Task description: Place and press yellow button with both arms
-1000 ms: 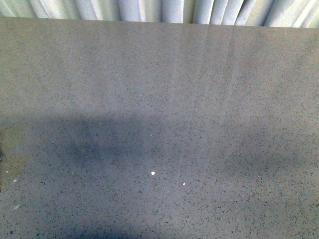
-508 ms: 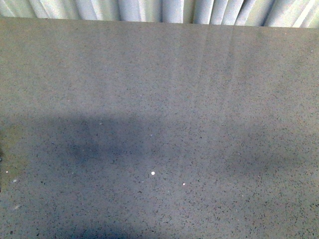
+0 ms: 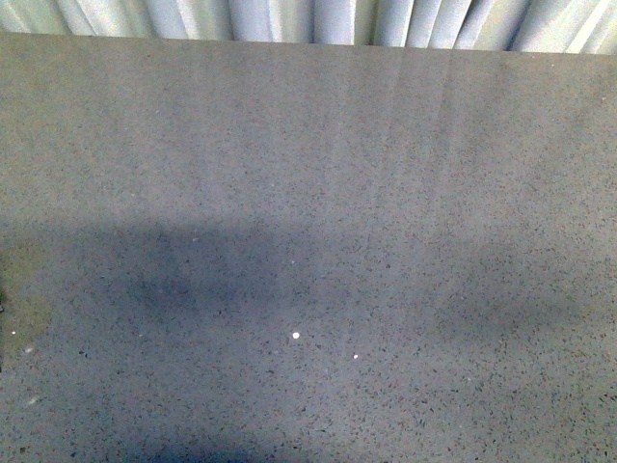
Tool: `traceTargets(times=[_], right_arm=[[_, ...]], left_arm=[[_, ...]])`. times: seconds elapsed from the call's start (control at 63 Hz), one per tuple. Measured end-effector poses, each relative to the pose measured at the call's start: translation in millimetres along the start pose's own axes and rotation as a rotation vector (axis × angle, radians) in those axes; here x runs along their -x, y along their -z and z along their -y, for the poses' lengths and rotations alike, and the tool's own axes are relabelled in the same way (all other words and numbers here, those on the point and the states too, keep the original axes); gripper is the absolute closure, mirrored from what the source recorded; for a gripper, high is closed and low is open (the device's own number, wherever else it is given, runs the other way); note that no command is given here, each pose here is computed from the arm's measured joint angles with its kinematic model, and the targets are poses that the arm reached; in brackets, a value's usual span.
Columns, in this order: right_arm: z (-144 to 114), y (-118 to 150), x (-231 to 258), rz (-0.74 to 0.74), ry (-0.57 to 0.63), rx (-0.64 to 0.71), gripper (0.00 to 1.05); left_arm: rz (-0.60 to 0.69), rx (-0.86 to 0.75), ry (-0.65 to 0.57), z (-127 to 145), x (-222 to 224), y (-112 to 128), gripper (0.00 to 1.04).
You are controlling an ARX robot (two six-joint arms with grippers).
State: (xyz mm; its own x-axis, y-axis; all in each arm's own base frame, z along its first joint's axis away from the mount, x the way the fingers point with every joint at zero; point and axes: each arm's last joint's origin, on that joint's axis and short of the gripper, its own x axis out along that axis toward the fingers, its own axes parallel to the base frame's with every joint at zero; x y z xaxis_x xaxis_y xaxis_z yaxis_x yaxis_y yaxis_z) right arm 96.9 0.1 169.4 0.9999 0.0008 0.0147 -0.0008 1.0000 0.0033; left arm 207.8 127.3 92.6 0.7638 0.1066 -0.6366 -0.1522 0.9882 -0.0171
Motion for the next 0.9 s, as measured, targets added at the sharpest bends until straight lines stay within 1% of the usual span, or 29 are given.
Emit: traceTargets(times=[0.063,0.159,0.27,0.349,0.46,0.508,0.587,0.683,0.714,0.762,0.794,0.905], right_arm=[[0,0,0,0.0,0.0,0.0,0.09],[0,0,0,0.0,0.0,0.0,0.09],[0,0,0,0.0,0.0,0.0,0.09],[0,0,0,0.0,0.0,0.0,0.09],[0,0,0,0.0,0.0,0.0,0.09],[0,0,0,0.0,0.0,0.0,0.09],[0,0,0,0.0,0.0,0.0,0.09],[0,0,0,0.0,0.0,0.0,0.09],[0,0,0,0.0,0.0,0.0,0.09],[0,0,0,0.0,0.0,0.0,0.09],[0,0,0,0.0,0.0,0.0,0.09],[0,0,0,0.0,0.0,0.0,0.09]], left_arm=[[-0.001,0.0,0.002,1,3,-1,0.7],[0.02,-0.001,0.007,0,12,-11,0.71],[0.077,-0.03,0.002,0,23,-36,0.71],[0.127,-0.077,0.016,10,32,-57,0.71],[0.183,-0.161,0.097,49,41,-78,0.71],[0.191,-0.18,0.133,68,40,-82,0.71],[0.203,-0.213,0.21,106,39,-85,0.71],[0.214,-0.241,0.286,146,37,-83,0.71],[0.211,-0.251,0.319,163,35,-80,0.71],[0.201,-0.26,0.349,179,32,-76,0.71],[0.189,-0.269,0.379,195,30,-71,0.71],[0.167,-0.311,0.436,232,27,-59,0.71]])
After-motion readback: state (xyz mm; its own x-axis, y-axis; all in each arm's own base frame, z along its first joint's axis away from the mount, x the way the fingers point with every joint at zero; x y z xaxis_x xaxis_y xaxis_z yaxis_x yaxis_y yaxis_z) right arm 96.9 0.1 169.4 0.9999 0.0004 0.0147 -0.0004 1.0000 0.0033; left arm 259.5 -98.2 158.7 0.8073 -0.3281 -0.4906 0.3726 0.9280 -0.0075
